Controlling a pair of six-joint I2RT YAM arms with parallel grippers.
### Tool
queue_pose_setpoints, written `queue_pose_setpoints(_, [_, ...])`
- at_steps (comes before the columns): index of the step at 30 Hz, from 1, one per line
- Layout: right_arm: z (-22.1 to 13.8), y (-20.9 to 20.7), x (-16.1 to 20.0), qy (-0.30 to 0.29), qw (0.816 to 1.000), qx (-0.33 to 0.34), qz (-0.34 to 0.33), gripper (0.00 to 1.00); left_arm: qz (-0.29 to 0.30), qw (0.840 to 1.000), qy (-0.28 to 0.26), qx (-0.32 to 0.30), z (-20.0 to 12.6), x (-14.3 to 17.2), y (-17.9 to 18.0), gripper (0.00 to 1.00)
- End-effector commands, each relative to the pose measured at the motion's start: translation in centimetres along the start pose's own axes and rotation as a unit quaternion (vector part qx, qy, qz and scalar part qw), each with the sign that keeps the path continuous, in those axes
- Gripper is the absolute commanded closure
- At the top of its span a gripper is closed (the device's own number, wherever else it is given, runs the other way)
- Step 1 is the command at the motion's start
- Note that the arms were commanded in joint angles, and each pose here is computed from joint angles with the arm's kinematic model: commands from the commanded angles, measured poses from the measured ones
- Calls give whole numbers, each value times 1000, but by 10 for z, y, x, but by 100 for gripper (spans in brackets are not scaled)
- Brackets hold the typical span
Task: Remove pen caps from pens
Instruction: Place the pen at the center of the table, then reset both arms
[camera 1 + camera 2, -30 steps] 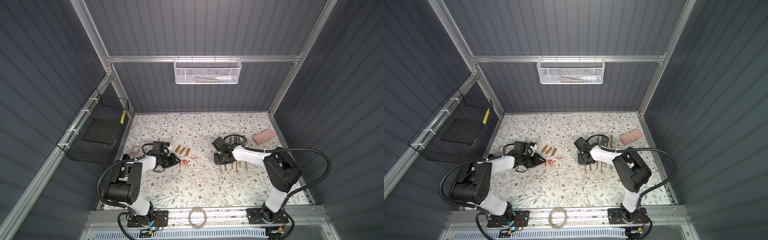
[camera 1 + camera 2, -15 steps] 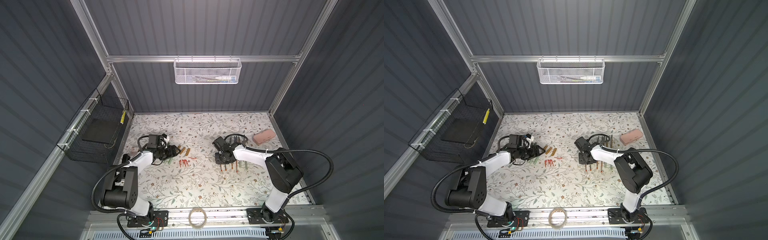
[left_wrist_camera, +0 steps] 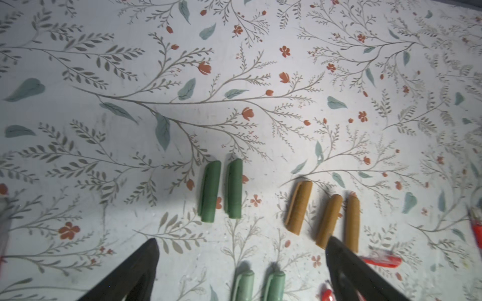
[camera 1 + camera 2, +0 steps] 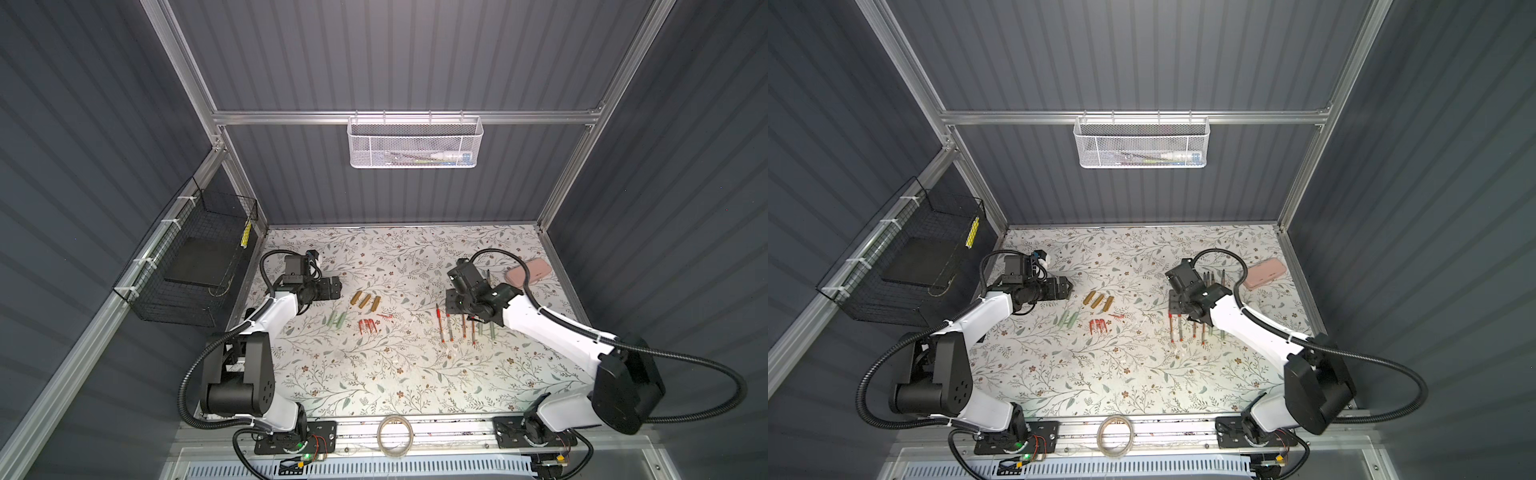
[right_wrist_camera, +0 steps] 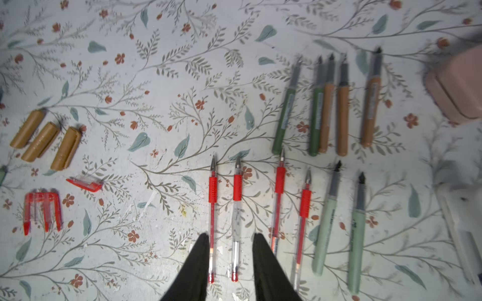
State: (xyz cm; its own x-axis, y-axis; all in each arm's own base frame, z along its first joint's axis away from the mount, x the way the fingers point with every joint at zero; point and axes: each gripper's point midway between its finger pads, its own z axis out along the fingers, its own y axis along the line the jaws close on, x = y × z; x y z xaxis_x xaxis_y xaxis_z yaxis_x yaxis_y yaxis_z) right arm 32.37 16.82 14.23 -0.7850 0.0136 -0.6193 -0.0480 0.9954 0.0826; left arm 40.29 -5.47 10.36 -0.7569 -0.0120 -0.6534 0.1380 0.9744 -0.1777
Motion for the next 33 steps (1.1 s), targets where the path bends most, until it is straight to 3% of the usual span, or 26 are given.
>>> queue_pose_setpoints(1, [-12,-28,-10,-47,998,34,-13,55,43,998,-22,-37,14,3,19,0])
queue_pose_setpoints(8, [-37,-73,-23,-123,989,78,-6,22,77,992,-98,-35,24,5,25,0])
queue_pose_setpoints(10, [-46,-87,-26,-148,985,88,3,3,87,987,-131,-24,24,6,21,0])
queue_pose_setpoints(15, [-47,-125,-29,-182,975,125,6,1,89,978,-187,-25,18,7,21,0])
queue_pose_setpoints(18, [-42,-143,-30,-212,969,128,13,1,96,965,-244,-30,8,4,20,0])
queue_pose_setpoints(24, [-27,-179,-24,-286,946,153,15,1,109,948,-297,-35,-3,22,20,0])
queue_pose_setpoints(27, [-16,-192,-19,-289,944,157,27,1,87,946,-308,-56,-2,22,29,0])
queue_pose_setpoints(33, [-10,-202,-20,-324,933,157,23,1,59,959,-262,-85,15,16,45,0])
